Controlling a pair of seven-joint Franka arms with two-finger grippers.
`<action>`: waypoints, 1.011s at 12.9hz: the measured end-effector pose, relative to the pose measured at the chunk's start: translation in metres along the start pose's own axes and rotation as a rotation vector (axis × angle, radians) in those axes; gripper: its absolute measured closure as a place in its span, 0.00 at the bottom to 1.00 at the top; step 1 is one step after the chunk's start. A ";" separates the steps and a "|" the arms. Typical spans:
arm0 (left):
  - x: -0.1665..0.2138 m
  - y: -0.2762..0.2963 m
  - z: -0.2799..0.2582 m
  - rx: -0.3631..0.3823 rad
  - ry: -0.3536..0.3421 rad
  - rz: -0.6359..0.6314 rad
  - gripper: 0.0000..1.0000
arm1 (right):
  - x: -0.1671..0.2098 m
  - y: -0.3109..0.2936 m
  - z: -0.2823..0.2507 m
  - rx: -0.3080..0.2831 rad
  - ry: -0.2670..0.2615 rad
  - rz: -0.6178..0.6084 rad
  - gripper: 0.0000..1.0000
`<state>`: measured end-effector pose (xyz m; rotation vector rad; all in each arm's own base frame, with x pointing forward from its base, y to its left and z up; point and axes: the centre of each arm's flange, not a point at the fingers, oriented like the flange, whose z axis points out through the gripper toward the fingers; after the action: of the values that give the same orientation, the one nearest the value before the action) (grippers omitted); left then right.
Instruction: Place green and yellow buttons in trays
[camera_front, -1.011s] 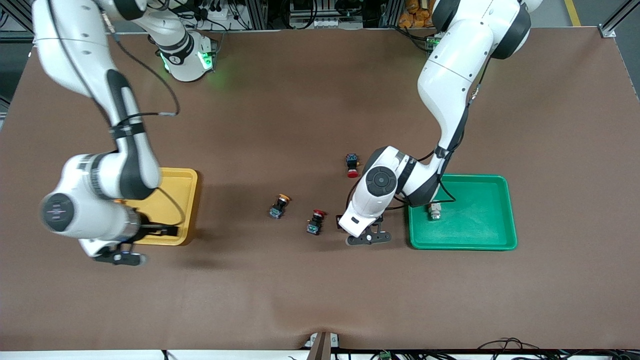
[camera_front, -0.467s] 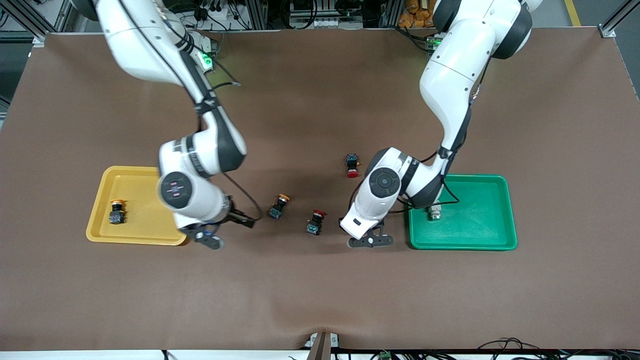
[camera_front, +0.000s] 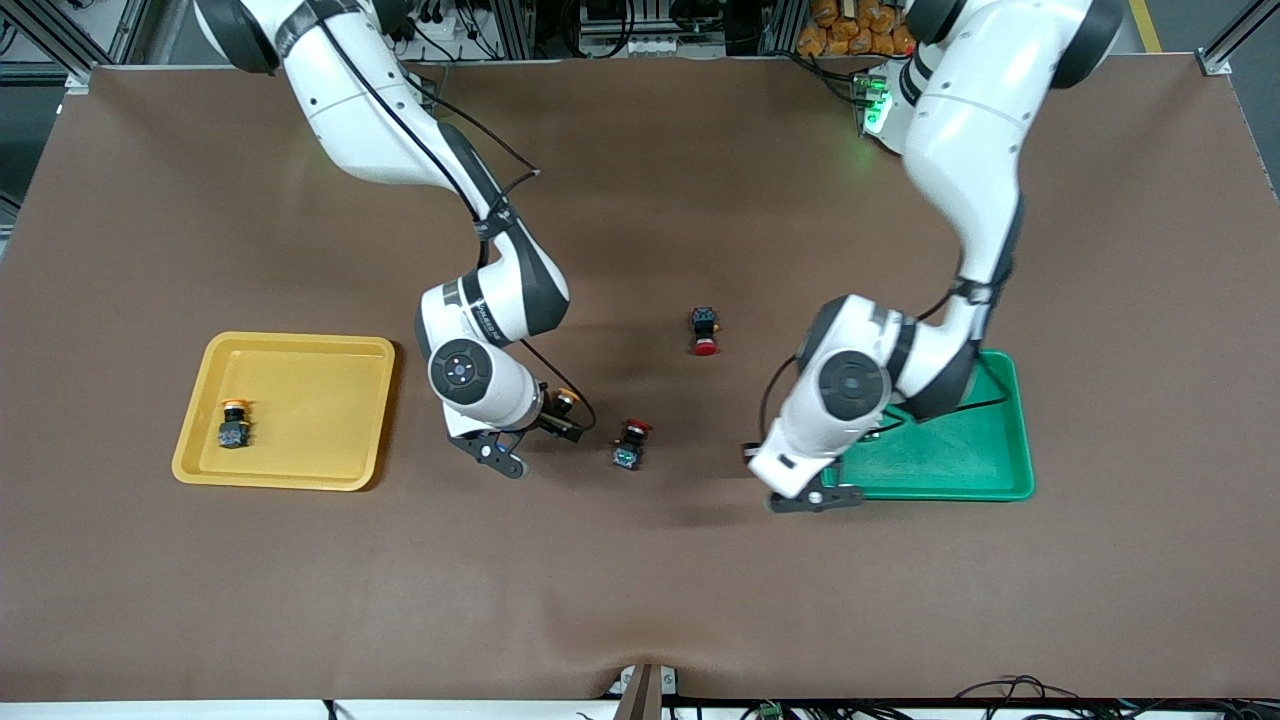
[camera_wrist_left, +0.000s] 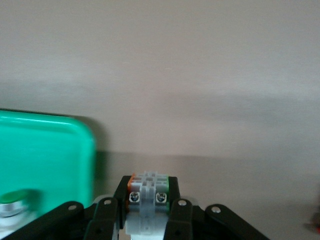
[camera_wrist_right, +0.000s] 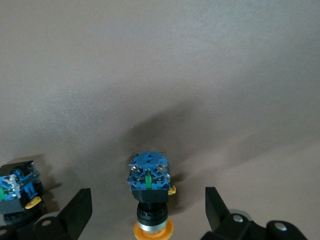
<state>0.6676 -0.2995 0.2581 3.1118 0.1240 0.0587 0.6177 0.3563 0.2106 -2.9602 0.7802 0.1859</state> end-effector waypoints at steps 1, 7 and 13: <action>0.001 -0.024 -0.006 0.008 -0.009 0.007 0.67 | 0.001 0.000 0.003 0.001 0.003 0.000 0.00; -0.006 -0.170 -0.009 0.045 -0.086 0.013 0.67 | -0.007 -0.004 0.019 -0.009 -0.004 -0.013 0.19; -0.010 -0.211 0.064 0.035 -0.090 -0.044 0.67 | -0.010 -0.006 0.018 -0.004 0.000 -0.017 0.61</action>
<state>0.6439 -0.0918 0.1881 3.1388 0.1926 -0.0852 0.6105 0.3681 0.1939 -2.9696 0.7547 0.1866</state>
